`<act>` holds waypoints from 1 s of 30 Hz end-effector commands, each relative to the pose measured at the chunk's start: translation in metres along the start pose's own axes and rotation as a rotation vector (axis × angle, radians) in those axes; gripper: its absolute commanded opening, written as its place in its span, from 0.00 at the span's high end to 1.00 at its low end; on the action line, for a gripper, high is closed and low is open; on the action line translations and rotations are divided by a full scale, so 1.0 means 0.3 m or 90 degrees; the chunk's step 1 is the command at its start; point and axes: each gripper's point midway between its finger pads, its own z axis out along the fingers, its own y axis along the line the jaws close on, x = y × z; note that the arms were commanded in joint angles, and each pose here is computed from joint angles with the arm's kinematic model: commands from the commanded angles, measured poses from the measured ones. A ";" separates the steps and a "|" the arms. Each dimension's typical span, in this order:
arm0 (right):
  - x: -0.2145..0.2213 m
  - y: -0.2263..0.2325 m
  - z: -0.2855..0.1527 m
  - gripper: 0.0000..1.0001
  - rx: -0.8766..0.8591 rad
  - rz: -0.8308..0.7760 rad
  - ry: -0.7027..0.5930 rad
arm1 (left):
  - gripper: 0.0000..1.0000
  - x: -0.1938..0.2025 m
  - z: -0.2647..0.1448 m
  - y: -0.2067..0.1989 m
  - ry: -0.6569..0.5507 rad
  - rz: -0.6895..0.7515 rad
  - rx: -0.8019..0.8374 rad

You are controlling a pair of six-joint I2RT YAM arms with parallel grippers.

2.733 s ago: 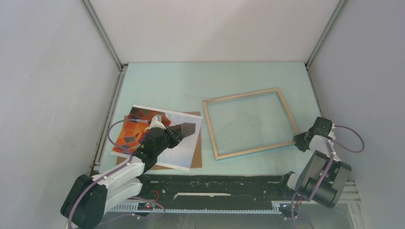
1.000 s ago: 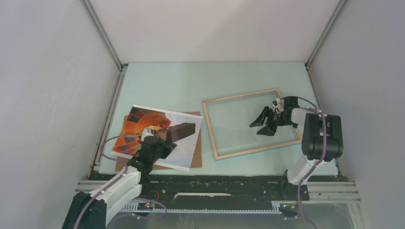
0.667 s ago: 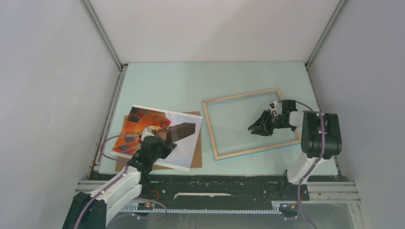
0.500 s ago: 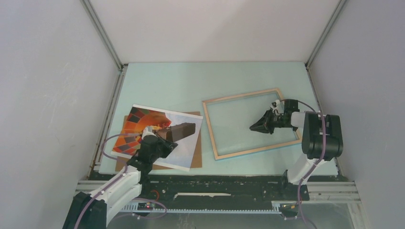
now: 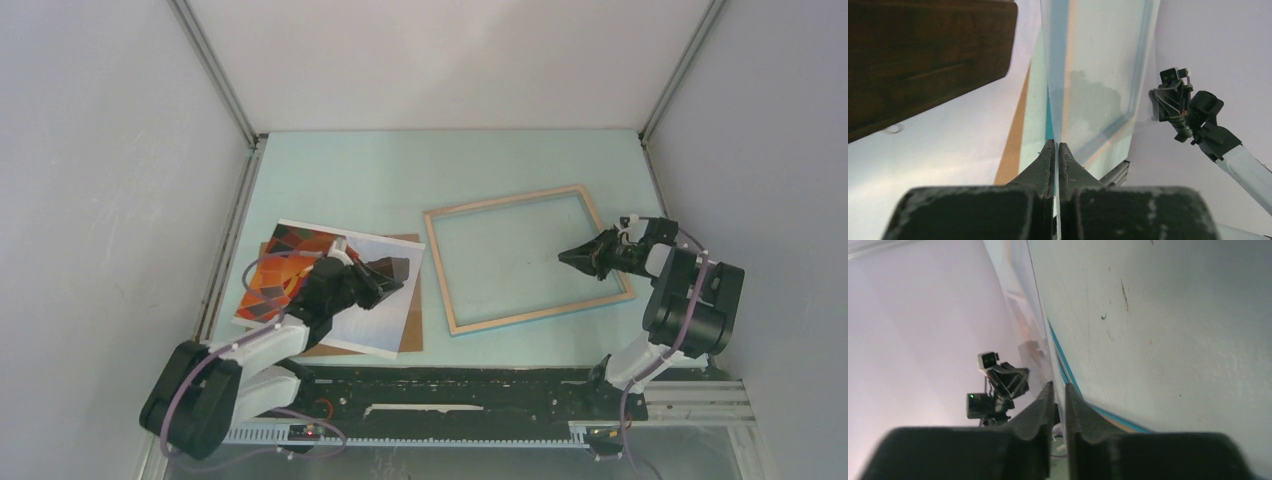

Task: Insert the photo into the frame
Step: Pick up the photo frame item from the photo frame, then place the photo frame item in the photo frame.

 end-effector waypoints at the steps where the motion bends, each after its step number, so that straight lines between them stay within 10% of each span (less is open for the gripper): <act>1: -0.017 0.073 -0.020 0.74 -0.042 -0.023 -0.022 | 1.00 0.013 0.044 -0.158 0.028 -0.027 0.077; 11: -0.034 0.032 -0.084 0.39 0.003 0.036 -0.137 | 1.00 -0.031 0.059 -0.184 -0.028 -0.056 0.097; 30: 0.057 0.087 -0.101 0.38 -0.002 0.120 -0.276 | 1.00 -0.013 0.087 -0.204 -0.001 -0.137 0.132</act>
